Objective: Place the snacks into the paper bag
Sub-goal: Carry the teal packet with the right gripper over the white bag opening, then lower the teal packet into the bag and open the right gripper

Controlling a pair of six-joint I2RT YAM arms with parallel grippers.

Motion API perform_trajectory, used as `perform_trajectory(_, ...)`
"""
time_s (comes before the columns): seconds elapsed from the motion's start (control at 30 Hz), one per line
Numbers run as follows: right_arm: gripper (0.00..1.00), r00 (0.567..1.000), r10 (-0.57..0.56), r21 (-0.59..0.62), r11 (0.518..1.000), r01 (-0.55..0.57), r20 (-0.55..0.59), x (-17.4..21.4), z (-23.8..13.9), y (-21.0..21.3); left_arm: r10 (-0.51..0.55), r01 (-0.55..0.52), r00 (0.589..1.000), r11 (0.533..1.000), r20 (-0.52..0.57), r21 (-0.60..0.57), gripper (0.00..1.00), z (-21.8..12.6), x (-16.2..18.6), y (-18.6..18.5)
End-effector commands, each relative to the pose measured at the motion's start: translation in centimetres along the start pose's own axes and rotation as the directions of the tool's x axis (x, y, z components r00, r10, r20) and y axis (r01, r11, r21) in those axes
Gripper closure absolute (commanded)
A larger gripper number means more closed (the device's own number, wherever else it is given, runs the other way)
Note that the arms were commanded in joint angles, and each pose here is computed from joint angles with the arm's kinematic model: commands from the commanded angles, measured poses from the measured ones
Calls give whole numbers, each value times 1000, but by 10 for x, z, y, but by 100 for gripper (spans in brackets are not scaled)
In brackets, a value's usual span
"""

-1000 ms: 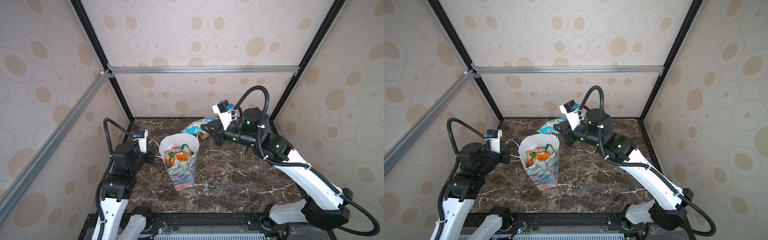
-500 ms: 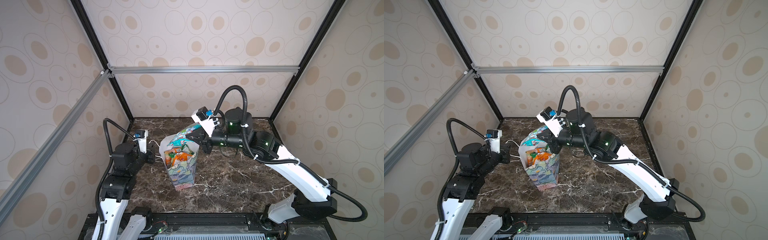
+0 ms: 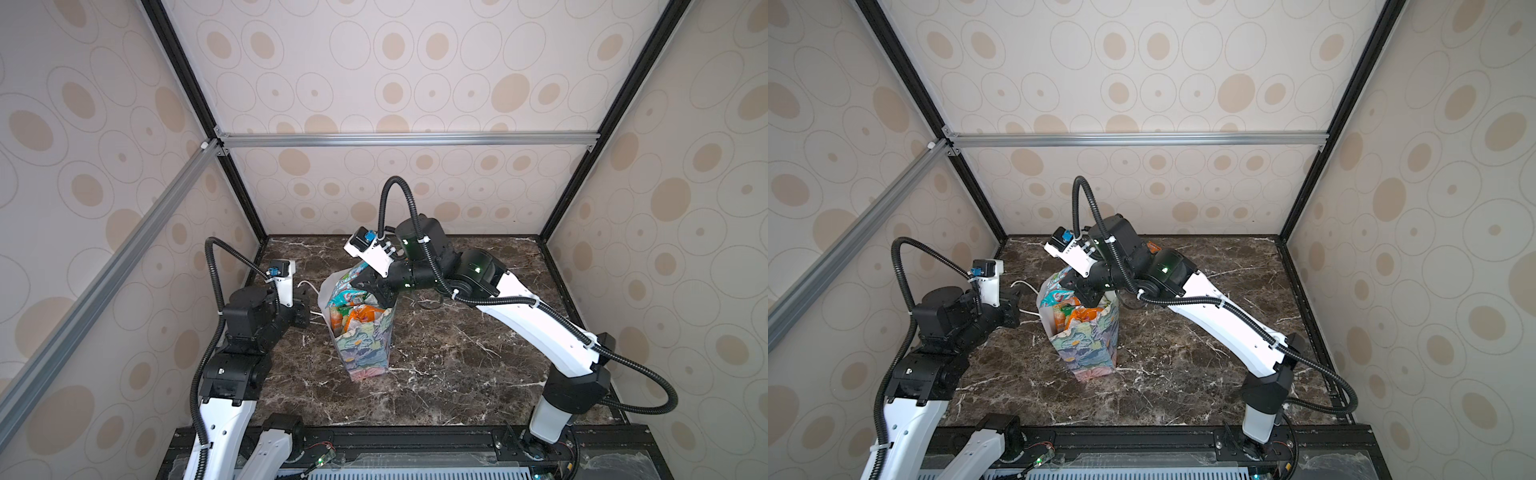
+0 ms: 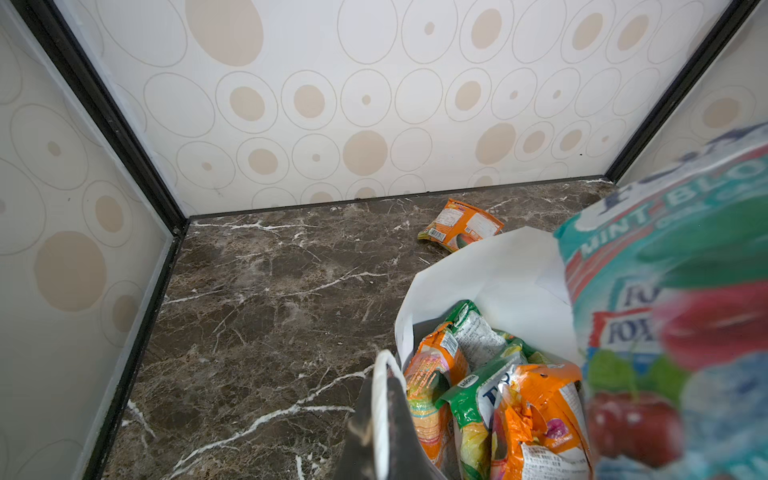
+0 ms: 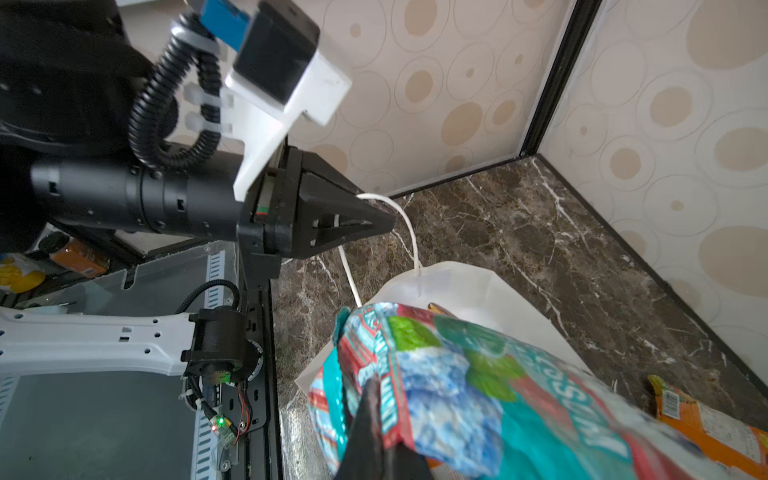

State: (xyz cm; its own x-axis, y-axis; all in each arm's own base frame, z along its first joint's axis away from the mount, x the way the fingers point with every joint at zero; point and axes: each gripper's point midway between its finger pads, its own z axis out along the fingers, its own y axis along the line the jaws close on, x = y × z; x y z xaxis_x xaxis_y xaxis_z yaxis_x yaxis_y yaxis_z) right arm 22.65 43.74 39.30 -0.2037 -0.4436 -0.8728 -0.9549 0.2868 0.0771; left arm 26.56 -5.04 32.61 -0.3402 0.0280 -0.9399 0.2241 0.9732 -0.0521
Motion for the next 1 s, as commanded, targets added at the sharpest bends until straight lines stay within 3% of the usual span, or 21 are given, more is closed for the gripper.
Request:
perform_trajectory(0.0,100,999,-43,-22,999,43,5,-6,-10,7,25,-26,999,1000,34,11,96,-8,-12,-3)
perform_trajectory(0.6,100,993,-31,129,991,45,-111,24,23,-29,27,-27,999,1000,35,7,96,-8,-12,-3)
perform_trajectory(0.97,100,987,-27,147,988,51,-160,36,43,-34,27,-27,999,1000,36,5,96,-7,-13,-2)
